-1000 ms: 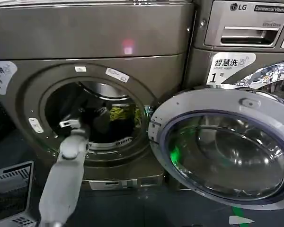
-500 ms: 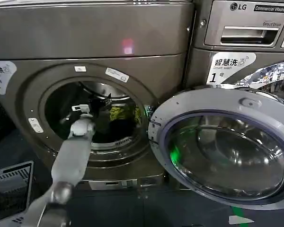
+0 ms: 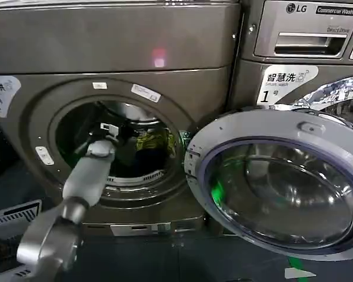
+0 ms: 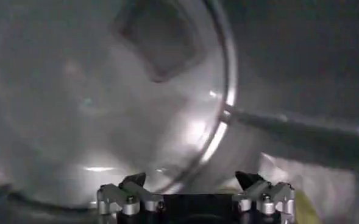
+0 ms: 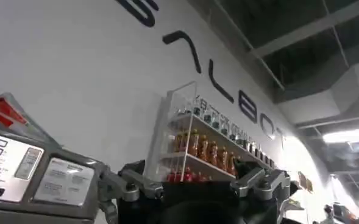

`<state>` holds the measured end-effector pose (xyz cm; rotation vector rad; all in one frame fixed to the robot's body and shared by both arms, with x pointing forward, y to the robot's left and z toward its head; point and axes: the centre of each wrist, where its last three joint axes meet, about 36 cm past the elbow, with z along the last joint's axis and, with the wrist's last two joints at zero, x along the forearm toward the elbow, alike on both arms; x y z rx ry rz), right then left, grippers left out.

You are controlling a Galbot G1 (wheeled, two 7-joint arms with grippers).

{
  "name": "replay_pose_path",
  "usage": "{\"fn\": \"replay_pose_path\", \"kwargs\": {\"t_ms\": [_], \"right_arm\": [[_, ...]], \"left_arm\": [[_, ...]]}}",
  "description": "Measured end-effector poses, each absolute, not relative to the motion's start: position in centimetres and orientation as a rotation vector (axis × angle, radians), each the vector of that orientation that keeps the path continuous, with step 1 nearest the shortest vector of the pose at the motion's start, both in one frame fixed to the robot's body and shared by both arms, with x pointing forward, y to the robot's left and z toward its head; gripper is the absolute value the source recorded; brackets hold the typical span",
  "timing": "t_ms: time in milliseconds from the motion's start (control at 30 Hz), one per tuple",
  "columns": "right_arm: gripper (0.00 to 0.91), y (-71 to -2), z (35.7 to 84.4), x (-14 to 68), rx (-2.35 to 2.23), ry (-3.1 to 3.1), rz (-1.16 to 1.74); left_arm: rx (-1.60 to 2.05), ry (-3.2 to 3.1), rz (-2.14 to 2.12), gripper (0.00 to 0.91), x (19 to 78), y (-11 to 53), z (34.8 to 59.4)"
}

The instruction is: Grasp the clothes from the dryer.

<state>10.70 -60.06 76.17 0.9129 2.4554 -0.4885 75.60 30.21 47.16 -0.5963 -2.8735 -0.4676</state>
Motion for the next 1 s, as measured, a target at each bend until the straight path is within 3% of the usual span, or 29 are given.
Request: {"fn": "replay_pose_path", "kwargs": {"t_ms": [533, 800, 1000], "right_arm": [[0.907, -60.4, 75.0, 10.9, 0.916, 2.469, -0.475], [0.907, -60.7, 74.4, 10.9, 0.930, 2.472, -0.472], [0.907, -60.8, 74.3, 10.9, 0.929, 2.472, -0.474]], "left_arm": [[-1.210, -2.188, -1.123, 0.907, 77.5, 32.7, 50.4], [-1.211, -1.851, -1.358, 0.907, 78.6, 30.6, 52.5], [-1.142, -1.697, -1.430, 0.907, 78.8, 28.3, 52.2]]}}
